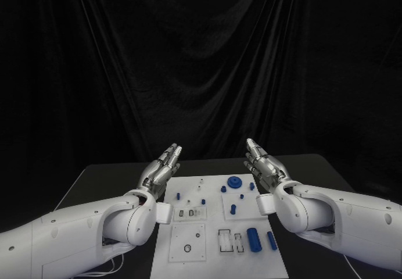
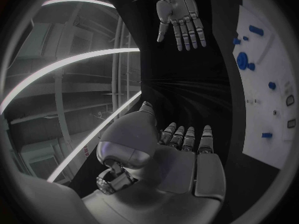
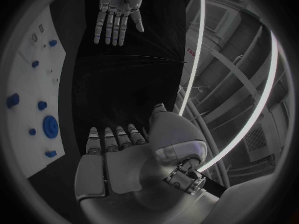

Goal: Assemble the parts on the task board

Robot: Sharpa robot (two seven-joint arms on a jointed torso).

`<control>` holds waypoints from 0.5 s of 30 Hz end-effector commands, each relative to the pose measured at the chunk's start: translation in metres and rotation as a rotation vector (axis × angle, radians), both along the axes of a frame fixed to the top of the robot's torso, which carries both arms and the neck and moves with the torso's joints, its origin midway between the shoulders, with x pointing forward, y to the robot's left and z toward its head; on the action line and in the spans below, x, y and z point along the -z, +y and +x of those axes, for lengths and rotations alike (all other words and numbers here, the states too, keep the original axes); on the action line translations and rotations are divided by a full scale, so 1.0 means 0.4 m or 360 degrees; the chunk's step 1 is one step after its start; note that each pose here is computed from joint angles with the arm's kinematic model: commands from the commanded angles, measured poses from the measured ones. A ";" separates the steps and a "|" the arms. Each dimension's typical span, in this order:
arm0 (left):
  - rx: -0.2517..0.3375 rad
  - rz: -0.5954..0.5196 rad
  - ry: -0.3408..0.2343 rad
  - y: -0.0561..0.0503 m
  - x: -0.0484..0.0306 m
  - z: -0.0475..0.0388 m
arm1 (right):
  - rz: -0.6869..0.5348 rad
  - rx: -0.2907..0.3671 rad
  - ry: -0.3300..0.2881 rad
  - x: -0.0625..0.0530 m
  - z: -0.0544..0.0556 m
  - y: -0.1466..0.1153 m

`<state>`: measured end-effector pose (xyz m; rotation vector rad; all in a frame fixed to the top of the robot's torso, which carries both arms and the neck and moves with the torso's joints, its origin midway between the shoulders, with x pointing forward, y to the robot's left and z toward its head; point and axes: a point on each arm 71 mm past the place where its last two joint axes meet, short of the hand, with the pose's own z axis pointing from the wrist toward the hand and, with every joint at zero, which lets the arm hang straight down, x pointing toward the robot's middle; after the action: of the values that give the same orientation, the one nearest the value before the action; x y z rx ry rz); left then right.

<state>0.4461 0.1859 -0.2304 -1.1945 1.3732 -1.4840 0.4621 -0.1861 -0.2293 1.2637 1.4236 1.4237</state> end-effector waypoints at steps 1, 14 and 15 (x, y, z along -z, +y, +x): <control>0.0244 -0.0335 -0.0051 -0.024 -0.027 -0.013 | 0.0256 -0.0300 0.0184 0.001 -0.009 0.026; 0.0398 -0.0522 -0.0048 -0.027 -0.035 -0.032 | 0.0502 -0.0665 0.0353 -0.009 -0.027 0.038; 0.0398 -0.0522 -0.0048 -0.027 -0.035 -0.032 | 0.0510 -0.0676 0.0358 -0.009 -0.028 0.038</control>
<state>0.4337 0.1769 -0.2221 -1.2191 1.3878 -1.8589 0.4548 -0.1760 -0.2277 1.3668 1.6797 1.7815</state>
